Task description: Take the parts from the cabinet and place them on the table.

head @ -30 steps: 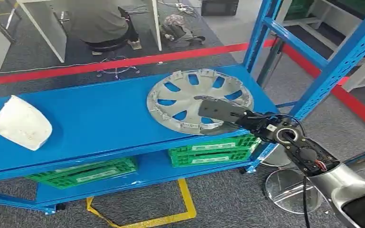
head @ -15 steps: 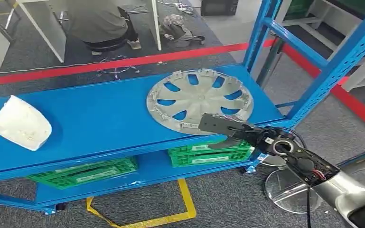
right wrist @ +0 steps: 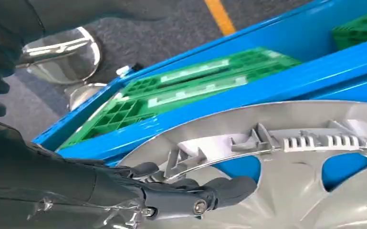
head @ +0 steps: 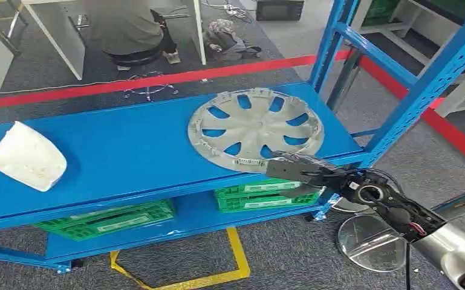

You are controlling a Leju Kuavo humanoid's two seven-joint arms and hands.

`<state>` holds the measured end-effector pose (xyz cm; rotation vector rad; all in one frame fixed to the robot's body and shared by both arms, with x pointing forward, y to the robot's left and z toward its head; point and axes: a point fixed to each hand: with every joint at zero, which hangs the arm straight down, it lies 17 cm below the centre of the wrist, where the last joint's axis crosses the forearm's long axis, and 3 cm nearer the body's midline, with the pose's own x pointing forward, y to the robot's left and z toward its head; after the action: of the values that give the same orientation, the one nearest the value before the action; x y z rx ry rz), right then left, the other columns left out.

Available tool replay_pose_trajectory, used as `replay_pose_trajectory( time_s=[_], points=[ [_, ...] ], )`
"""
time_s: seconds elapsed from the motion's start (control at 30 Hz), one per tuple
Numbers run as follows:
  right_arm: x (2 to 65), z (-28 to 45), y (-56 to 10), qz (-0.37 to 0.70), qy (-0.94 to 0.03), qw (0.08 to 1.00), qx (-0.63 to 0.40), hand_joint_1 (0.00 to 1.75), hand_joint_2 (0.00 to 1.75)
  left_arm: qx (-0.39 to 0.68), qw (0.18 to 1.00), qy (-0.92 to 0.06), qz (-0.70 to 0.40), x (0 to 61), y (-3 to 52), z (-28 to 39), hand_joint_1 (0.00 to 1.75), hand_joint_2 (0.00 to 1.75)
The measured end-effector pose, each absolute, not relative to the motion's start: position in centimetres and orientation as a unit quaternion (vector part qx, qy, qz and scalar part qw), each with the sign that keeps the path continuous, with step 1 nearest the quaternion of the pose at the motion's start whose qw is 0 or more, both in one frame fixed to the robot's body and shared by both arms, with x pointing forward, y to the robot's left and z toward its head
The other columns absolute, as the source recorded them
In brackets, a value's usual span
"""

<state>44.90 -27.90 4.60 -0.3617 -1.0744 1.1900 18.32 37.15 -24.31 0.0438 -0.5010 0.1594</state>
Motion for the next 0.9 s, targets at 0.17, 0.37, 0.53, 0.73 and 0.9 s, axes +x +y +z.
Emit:
replay_pose_trajectory(
  time_s=[0.17, 0.37, 0.53, 0.73, 0.9],
  points=[
    [45.4, 4.7, -29.4, 0.538, -0.472, 0.676, -0.174, 0.0, 1.75, 0.022, 0.965, -0.249, 0.079, 18.4, 37.3, -24.2, 0.0, 0.0],
    [46.6, 6.0, -29.6, 0.545, -0.476, 0.667, -0.178, 0.0, 1.75, 0.023, 0.964, -0.252, 0.081, 18.5, 37.5, -24.2, 0.0, 0.0],
    [47.7, 7.7, -29.5, 0.544, -0.483, 0.661, -0.183, 0.0, 1.75, 0.026, 0.964, -0.252, 0.084, 18.4, 37.6, -24.2, 0.0, 0.0],
    [48.7, 10.1, -28.6, 0.539, -0.5, 0.653, -0.183, 0.0, 1.75, 0.027, 0.963, -0.252, 0.089, 18.3, 37.8, -24.2, 0.0, 0.0],
    [48.5, 11.5, -27.3, 0.537, -0.512, 0.649, -0.168, 0.0, 1.75, 0.029, 0.963, -0.253, 0.091, 18.3, 37.9, -24.2, 0.0, 0.0]
  ],
)
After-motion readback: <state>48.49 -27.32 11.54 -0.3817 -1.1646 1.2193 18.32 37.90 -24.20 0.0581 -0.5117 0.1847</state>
